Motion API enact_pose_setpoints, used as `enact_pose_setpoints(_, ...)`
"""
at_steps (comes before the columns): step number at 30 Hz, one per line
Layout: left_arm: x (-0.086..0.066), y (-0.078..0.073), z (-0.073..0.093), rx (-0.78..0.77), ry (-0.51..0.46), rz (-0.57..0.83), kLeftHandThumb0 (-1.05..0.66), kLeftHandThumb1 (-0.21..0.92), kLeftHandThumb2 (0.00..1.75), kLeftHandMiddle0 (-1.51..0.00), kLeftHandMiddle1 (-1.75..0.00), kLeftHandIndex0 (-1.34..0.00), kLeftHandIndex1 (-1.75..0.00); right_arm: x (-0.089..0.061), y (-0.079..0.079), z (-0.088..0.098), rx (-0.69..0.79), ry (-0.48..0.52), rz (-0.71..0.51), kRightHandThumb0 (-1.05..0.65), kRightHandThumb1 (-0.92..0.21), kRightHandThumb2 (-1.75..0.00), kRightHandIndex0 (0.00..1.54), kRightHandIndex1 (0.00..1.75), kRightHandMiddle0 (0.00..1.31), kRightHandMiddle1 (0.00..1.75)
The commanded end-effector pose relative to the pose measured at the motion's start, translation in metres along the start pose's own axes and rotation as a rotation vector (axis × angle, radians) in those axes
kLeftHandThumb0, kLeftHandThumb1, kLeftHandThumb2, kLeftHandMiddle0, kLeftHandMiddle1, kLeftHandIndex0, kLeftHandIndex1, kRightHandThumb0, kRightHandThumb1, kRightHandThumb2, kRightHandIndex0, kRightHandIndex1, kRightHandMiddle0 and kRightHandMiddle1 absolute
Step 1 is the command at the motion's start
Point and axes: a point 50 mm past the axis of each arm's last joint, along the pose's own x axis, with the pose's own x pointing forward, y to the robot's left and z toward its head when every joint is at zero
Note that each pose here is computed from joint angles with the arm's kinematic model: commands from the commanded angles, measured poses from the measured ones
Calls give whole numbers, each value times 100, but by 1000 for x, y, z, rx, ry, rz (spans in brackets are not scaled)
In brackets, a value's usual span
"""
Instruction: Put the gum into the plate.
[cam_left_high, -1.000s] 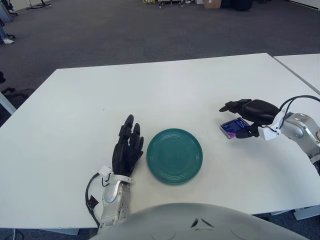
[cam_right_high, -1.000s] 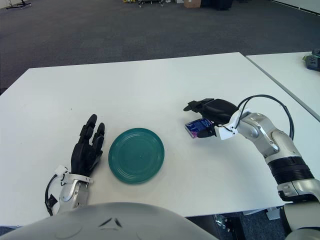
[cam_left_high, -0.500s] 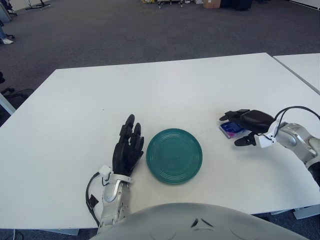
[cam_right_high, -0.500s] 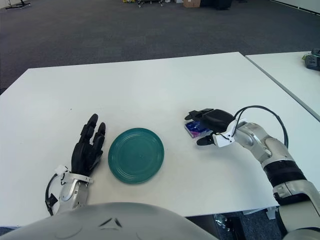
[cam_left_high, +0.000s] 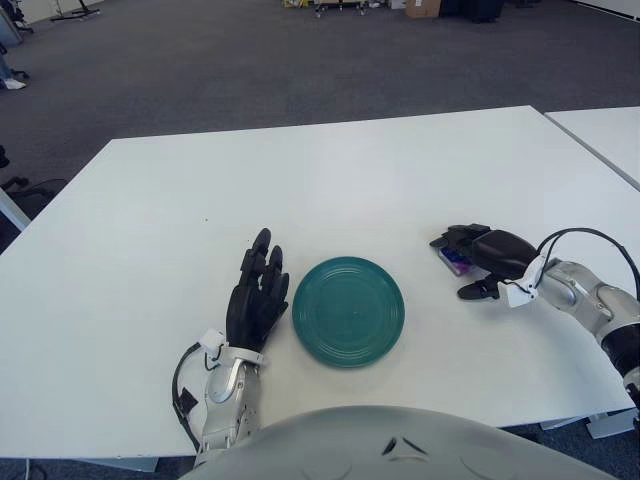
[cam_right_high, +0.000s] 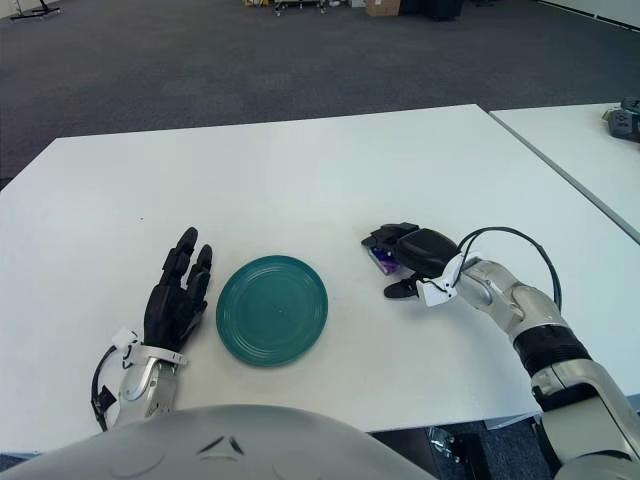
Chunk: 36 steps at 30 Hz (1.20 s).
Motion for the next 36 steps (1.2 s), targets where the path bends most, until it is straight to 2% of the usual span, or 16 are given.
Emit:
enact_pose_setpoints(1,-7,4,-16,-45,69,50,-86,92,26,0,0,0,-19,6,17,0,-5,9,46,-88,-92,-66,21,0,0,51)
enact_pose_setpoints(9,-5,1,-14,-60,68,50,-84,92,24,0,0,0,-20,14,25,-2,-28,12,36,-85,-92,-67,20,0,0,46)
enact_pose_setpoints(18,-4,-1,-14,-110,71,54,-80,92,22,0,0,0,-24,21,32,-1,-77,15,7,-80,-92,-63,24,2,0,53)
enact_pose_setpoints(21,-4,-1,-14,-112,68,58,-79,92,21,0,0,0,-27,21,34,0,-84,17,-15,-78,-92,-62,29,3,0,59)
enact_pose_setpoints(23,-4,-1,-14,-109,65,58,-79,92,20,0,0,0,-30,22,35,0,-87,16,-38,-76,-92,-60,40,7,0,76)
enact_pose_setpoints(26,-5,-1,-13,-113,64,58,-78,92,19,0,0,0,-31,22,36,0,-88,14,-66,-75,-92,-58,50,11,2,92)
enact_pose_setpoints(27,-5,-2,-13,-114,64,58,-78,92,18,-1,0,0,-32,22,36,0,-89,13,-79,-74,-92,-57,54,20,4,106)
enact_pose_setpoints(28,-5,-2,-12,-114,62,59,-78,92,18,-1,0,0,-32,23,37,1,-91,8,-96,-74,-92,-57,53,38,5,116)
enact_pose_setpoints(29,-6,-3,-12,-114,61,59,-78,91,17,-1,0,0,-33,23,37,2,-93,4,-107,-73,-92,-56,50,71,7,134)
enact_pose_setpoints(30,-6,-3,-12,-114,61,59,-78,91,17,-1,0,0,-33,24,38,2,-95,1,-114,-72,-92,-56,47,94,8,146)
enact_pose_setpoints(31,-6,-3,-11,-112,60,59,-78,91,17,-1,0,0,-33,25,38,3,-96,0,-119,-72,-92,-56,46,102,8,151)
enact_pose_setpoints(32,-6,-3,-11,-108,60,58,-78,91,16,-1,0,0,-33,28,40,4,-98,-1,-126,-71,-92,-55,46,118,10,159)
enact_pose_setpoints(34,-7,-4,-10,-102,61,58,-79,92,16,0,0,0,-30,32,41,5,-102,-3,-135,-69,-92,-54,47,141,17,167)
enact_pose_setpoints(36,-7,-4,-10,-97,63,56,-80,92,16,0,0,0,-27,32,42,6,-109,-13,-151,-62,-89,-57,48,155,22,171)
